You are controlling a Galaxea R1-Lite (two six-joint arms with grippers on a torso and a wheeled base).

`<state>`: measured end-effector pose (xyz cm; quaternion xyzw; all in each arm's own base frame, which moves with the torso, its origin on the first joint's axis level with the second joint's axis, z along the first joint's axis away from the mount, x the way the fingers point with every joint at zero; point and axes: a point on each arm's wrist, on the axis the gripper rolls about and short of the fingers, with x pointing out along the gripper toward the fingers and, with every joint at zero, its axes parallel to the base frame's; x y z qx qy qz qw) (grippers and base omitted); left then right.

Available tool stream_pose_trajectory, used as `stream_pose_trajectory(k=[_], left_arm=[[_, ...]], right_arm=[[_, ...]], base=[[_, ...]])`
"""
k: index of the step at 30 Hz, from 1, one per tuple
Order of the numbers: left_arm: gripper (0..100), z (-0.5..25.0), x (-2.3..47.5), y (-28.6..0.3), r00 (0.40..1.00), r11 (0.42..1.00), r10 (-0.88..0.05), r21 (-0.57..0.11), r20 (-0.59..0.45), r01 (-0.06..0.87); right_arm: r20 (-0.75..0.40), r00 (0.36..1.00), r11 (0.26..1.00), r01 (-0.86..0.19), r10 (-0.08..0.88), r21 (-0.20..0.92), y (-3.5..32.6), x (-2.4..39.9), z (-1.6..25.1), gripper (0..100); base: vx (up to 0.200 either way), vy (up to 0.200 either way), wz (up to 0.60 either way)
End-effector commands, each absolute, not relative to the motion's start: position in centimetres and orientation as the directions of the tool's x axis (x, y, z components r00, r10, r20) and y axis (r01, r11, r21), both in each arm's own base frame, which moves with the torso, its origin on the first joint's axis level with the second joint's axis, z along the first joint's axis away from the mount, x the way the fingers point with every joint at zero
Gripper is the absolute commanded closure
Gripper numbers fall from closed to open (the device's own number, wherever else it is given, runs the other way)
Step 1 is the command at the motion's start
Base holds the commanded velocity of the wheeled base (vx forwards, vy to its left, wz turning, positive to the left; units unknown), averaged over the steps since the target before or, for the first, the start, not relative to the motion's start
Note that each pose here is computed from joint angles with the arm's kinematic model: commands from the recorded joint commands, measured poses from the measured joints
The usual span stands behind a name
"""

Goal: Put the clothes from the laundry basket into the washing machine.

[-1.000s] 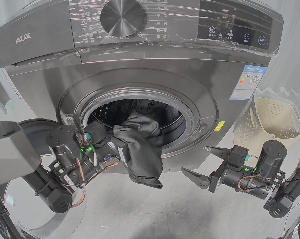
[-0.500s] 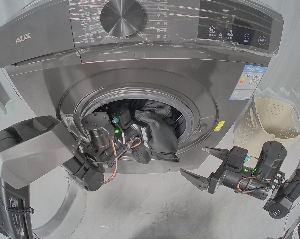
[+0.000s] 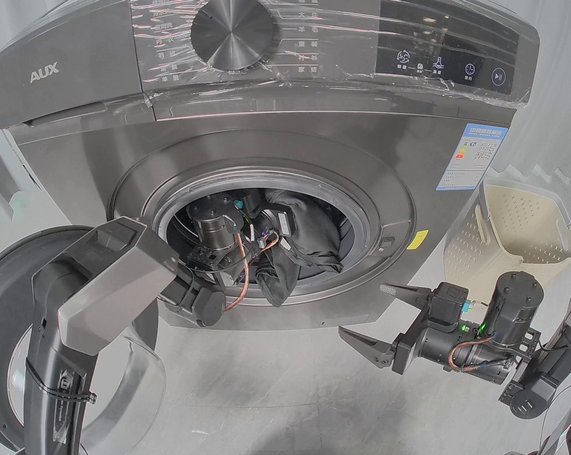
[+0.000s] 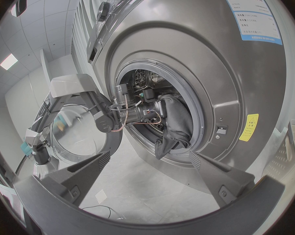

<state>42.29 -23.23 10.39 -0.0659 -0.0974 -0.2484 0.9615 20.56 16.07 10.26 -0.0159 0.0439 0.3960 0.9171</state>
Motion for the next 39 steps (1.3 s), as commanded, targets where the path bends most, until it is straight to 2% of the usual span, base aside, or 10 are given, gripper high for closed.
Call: stream_pose_trajectory(k=[1,6,7,11,14,19,23,25,33,39], left_arm=[[100,8.8,45.4,-23.2,0.887,0.897,-0.407,-0.089,0.22,0.433],[100,9.5,46.8,-22.7,0.906,0.921,-0.331,-0.118,0.264,0.371],[0,9.4,46.8,-22.6,0.908,0.923,-0.326,-0.121,0.262,0.366],[0,9.2,45.9,-22.4,0.92,0.923,-0.335,-0.125,0.204,0.364],[0,9.2,43.9,-22.2,0.931,0.922,-0.357,-0.131,0.075,0.364],[0,9.6,41.0,-22.0,0.911,0.912,-0.4,-0.134,-0.095,0.387],[0,9.8,39.8,-21.9,0.897,0.907,-0.417,-0.13,-0.146,0.4],[0,9.7,38.6,-22.0,0.873,0.897,-0.442,-0.126,-0.205,0.424],[0,9.9,36.5,-22.0,0.818,0.862,-0.506,-0.13,-0.274,0.49],[0,8.8,37.7,-22.6,0.826,0.861,-0.507,-0.112,-0.246,0.496]], right_arm=[[-0.104,0.676,0.681,-0.733,0.729,0.008,16.3,20.5,10.0,0],[-0.106,0.675,0.679,-0.734,0.73,0.009,16.3,20.5,10.0,0],[-0.103,0.675,0.679,-0.734,0.73,0.008,16.3,20.5,10.0,0],[-0.104,0.675,0.679,-0.734,0.73,0.008,16.3,20.5,10.0,0],[-0.104,0.674,0.678,-0.735,0.731,0.008,16.3,20.5,10.0,0],[-0.104,0.675,0.679,-0.734,0.73,0.008,16.3,20.5,10.0,0],[-0.103,0.675,0.679,-0.734,0.73,0.008,16.3,20.5,10.0,0],[-0.103,0.675,0.679,-0.734,0.73,0.008,16.3,20.5,10.0,0],[-0.101,0.674,0.678,-0.735,0.732,0.006,16.3,20.4,10.1,0],[-0.101,0.673,0.677,-0.736,0.733,0.008,16.4,20.4,10.1,0]], base=[[0.0,0.0,0.0],[0.0,0.0,0.0],[0.0,0.0,0.0],[0.0,0.0,0.0],[0.0,0.0,0.0],[0.0,0.0,0.0],[0.0,0.0,0.0],[0.0,0.0,0.0],[0.0,0.0,0.0],[0.0,0.0,0.0]])
